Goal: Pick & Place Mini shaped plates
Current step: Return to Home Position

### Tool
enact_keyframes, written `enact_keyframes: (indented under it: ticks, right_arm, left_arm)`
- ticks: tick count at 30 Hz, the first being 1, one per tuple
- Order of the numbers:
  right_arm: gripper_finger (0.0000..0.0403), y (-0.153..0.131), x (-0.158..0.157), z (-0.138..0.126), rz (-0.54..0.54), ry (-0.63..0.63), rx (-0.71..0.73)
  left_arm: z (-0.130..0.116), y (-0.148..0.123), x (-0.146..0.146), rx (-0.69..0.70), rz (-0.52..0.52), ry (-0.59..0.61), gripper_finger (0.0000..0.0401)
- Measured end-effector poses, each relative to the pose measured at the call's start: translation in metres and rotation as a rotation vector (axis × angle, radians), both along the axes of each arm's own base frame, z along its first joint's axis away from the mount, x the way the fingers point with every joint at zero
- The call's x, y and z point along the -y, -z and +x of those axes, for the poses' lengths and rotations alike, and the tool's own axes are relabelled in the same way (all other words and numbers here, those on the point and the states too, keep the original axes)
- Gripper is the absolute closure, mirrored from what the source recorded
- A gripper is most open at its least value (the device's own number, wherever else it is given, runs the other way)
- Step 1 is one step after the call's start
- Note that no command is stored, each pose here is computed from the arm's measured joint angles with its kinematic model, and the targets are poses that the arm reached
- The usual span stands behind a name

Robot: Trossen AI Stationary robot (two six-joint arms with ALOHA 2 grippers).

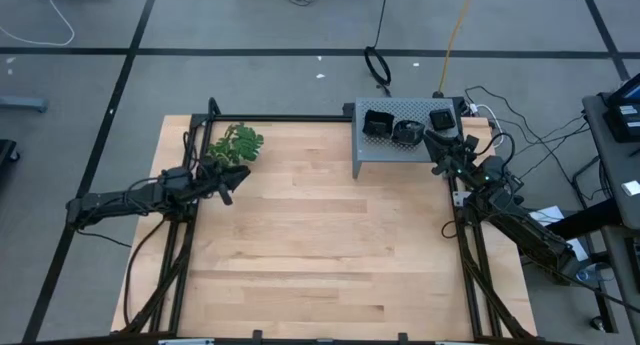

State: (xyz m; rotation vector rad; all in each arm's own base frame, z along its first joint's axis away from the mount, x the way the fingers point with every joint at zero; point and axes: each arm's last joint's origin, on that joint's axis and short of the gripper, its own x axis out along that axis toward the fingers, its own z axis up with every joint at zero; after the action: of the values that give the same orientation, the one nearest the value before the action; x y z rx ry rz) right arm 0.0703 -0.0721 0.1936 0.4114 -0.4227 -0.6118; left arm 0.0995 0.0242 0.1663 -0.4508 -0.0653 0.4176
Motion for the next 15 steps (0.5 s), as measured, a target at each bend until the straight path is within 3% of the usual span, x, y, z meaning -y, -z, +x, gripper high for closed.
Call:
enact_keyframes:
  ticks: [7,15]
  right_arm:
    - [0.0268,0.0004,0.0001,0.0001,0.003,0.000,-0.003]
    - [0.0268,0.0004,0.0001,0.0001,0.003,0.000,-0.003]
  left_arm:
    - [0.0003,0.0005,-0.0005,-0.053,0.103,-0.010,0.0290]
    - [0.0003,0.0002,-0.0005,-0.051,0.104,-0.011,0.0290]
